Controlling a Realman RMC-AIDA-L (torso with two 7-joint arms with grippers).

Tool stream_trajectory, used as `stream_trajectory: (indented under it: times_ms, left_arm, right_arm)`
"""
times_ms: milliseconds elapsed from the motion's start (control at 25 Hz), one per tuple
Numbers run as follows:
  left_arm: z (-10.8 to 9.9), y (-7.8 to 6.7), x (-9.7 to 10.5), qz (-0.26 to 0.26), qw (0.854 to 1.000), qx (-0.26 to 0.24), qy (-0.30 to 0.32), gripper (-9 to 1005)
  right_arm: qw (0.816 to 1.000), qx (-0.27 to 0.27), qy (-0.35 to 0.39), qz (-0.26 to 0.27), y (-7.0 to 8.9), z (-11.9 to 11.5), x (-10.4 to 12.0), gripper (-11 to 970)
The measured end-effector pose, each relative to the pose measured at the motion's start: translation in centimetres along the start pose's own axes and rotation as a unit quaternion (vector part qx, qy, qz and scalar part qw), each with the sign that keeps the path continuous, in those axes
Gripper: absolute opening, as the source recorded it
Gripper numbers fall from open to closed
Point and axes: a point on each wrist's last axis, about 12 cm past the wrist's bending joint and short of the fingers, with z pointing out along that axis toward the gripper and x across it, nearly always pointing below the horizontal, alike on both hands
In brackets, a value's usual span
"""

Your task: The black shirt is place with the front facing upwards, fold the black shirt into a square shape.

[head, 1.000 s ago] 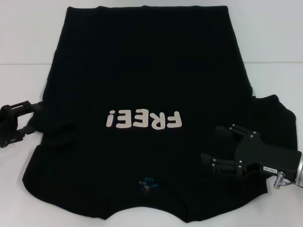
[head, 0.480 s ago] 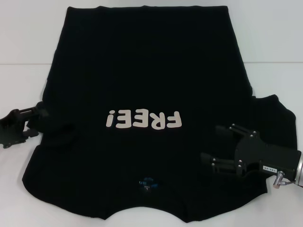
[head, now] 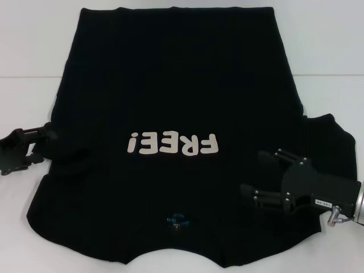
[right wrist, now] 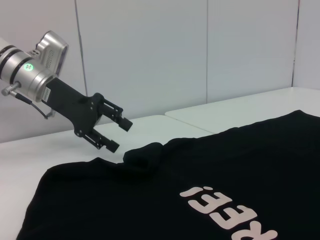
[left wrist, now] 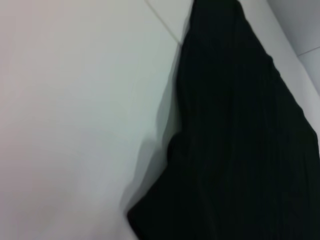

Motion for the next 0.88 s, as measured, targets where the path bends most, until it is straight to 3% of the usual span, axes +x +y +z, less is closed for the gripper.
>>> stream_trajectory:
  times_ms: [360, 880]
  left_arm:
    - [0.9, 0.4, 0.6, -0.037, 0.999, -0.007, -0.005, 744]
    - [1.6, 0.8, 1.0, -0.049, 0.998, -0.020, -0.023, 738]
  right_arm:
    - [1.000, 0.000, 0.000, 0.001, 0.0, 0.0, 0.1, 945]
    - [1.000, 0.001, 0.001, 0.001, 0.0, -0.1, 0.1, 944]
